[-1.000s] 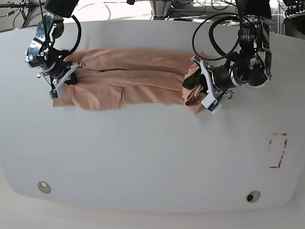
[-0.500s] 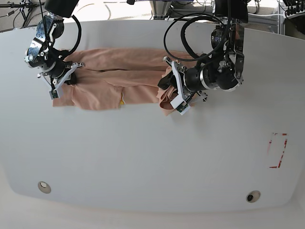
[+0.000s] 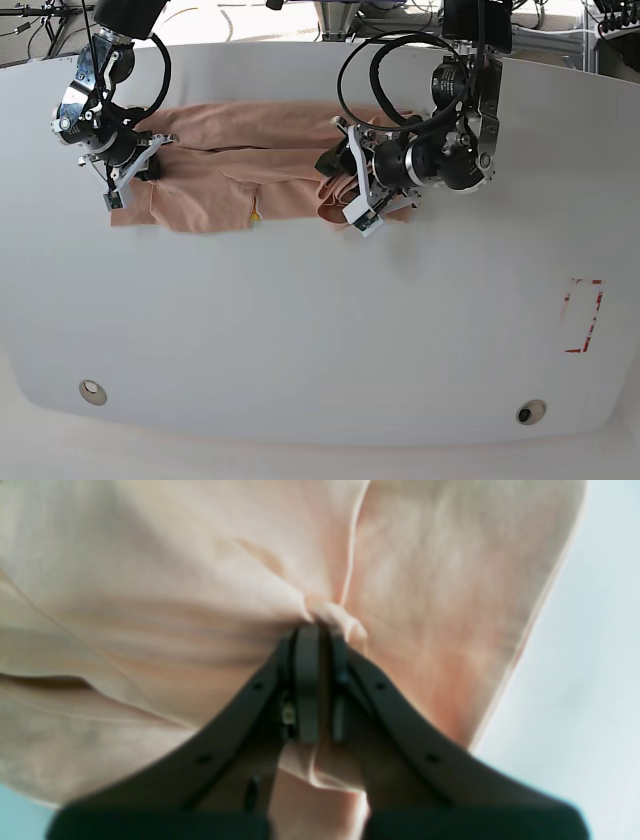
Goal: Fold the T-shirt properly
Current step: 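Fold the held strip end with the left gripper toward the right gripper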
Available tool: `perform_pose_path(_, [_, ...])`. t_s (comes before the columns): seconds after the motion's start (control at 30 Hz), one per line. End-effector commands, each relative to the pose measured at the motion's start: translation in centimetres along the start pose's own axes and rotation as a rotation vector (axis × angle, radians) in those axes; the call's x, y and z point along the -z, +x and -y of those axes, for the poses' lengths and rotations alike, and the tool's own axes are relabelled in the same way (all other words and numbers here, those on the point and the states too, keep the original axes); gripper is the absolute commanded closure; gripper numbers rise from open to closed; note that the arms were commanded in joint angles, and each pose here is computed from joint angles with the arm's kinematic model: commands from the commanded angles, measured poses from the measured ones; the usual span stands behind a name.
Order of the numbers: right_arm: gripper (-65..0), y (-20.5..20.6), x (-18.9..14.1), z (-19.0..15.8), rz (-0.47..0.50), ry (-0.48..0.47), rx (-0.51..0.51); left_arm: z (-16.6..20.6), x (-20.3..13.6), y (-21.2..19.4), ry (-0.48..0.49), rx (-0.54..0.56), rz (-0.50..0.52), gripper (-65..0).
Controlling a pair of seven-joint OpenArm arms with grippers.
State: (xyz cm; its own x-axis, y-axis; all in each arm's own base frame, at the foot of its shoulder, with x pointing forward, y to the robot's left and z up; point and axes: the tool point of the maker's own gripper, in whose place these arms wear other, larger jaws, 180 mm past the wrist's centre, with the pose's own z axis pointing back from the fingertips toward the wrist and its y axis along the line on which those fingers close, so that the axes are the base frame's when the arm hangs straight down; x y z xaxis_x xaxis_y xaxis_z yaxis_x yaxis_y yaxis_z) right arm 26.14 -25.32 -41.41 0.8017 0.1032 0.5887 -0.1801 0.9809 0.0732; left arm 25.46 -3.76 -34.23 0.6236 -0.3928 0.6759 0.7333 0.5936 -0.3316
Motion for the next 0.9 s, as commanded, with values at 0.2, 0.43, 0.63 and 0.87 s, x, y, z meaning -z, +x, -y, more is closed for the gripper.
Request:
perform_pose_path(0.2, [-2.7,1.5,-0.6,0.7,0.042,-0.017,-0.02,4.2,-1.0,4.1,-0.181,0.042,0.133,-33.8])
perform_pose_path(0.43, [-2.7,1.5,-0.6,0.6,0.042,-0.016,-0.019,3.0,-3.0,5.1,-0.221,-0.013,0.185,-33.8])
perform_pose_path(0.63, [-2.7,1.5,-0.6,0.6,0.042,-0.016,-0.019,-2.5,-4.6,3.5,-0.061,-0.074,0.175,-33.8])
perform_pose_path(0.87, [-2.7,3.2,-1.6,0.6,0.08,-0.038,-0.058,-5.8,-4.0,1.2,0.007,-0.141,0.141,-21.4])
